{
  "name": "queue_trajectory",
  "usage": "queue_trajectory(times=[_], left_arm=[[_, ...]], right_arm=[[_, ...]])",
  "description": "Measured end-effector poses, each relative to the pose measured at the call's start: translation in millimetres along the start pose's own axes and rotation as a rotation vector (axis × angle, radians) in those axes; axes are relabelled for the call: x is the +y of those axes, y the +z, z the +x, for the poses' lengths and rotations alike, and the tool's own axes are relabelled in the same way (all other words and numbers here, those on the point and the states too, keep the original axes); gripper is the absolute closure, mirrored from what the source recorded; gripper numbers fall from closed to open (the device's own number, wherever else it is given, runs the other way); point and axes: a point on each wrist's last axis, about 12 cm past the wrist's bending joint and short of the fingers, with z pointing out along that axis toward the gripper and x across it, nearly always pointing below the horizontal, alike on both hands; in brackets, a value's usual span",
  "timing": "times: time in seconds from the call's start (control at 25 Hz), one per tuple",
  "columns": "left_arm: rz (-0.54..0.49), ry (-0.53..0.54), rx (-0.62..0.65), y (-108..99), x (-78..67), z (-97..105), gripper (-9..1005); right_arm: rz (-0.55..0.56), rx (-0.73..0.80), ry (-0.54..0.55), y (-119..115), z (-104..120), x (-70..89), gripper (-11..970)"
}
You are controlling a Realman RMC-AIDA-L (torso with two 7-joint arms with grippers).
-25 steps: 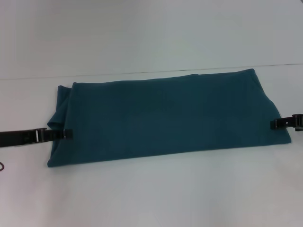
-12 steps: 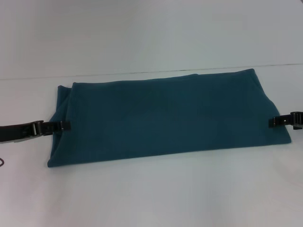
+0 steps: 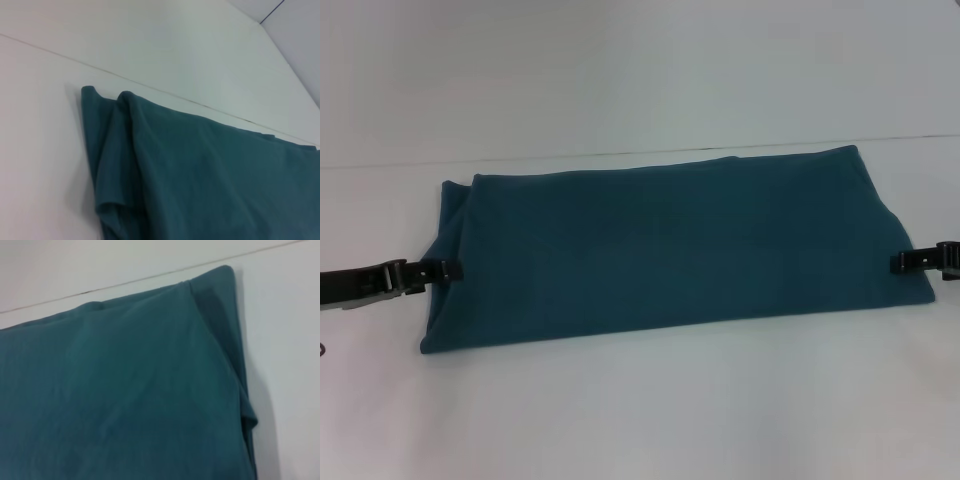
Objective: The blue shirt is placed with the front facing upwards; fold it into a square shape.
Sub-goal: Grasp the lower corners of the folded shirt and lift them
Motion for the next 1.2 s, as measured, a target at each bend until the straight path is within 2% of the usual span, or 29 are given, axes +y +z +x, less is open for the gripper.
queue_trajectory(times=[1.16,1.2], left_arm=[[0.001,0.012,0.024,4,-1.2,4,246],[0.0,0.012,0.024,4,-1.2,4,246]], right_arm=[[-0.026,0.012,0.019,15,10,9.5,69],[-0.026,0.011,0.02,15,10,9.5,110]])
